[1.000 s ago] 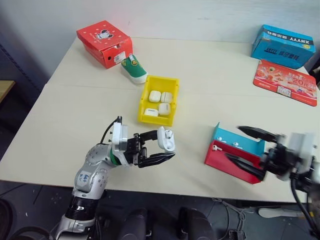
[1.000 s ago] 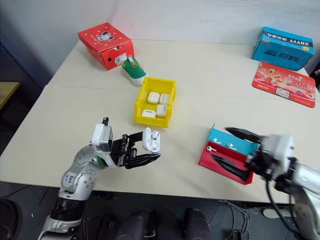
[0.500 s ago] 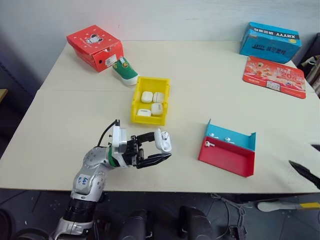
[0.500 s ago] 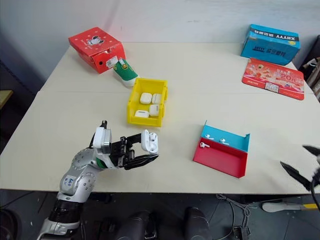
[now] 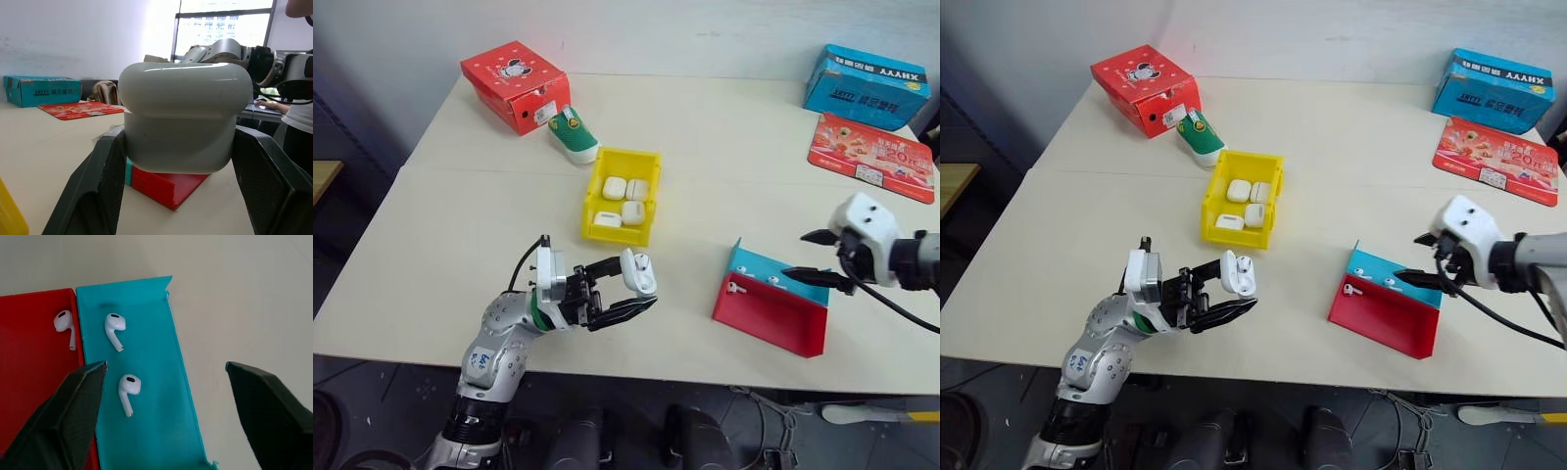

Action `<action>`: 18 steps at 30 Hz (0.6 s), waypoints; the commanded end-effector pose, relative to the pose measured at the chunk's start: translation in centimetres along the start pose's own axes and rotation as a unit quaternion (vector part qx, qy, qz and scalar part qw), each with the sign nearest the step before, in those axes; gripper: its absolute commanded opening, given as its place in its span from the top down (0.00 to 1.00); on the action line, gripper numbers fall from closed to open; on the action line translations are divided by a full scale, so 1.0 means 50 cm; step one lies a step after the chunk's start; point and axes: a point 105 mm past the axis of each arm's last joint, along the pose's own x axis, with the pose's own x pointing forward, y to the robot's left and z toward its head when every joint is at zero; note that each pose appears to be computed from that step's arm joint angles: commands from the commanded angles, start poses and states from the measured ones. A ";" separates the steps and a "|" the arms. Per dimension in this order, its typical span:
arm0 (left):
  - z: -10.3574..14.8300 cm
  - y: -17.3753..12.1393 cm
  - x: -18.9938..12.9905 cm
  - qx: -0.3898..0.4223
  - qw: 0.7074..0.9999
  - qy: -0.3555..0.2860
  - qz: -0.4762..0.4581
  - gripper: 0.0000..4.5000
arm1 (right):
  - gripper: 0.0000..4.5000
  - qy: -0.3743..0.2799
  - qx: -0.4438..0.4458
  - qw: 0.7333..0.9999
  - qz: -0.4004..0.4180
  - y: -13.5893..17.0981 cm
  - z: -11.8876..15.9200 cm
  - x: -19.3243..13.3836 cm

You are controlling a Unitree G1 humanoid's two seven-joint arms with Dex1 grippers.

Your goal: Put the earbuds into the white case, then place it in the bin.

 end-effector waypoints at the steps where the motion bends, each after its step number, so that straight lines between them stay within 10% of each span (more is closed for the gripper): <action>1: 0.015 -0.018 0.007 0.006 1.000 -0.016 -0.007 0.38 | 0.38 0.016 0.009 1.000 0.011 -0.005 0.002 0.013; 3: 0.011 -0.021 0.003 0.002 1.000 -0.013 -0.005 0.38 | 0.52 0.034 0.001 0.999 0.024 -0.004 -0.004 0.023; 18: 0.009 -0.019 -0.004 0.005 1.000 -0.006 0.007 0.38 | 0.52 0.107 -0.010 0.992 0.065 0.019 -0.044 0.068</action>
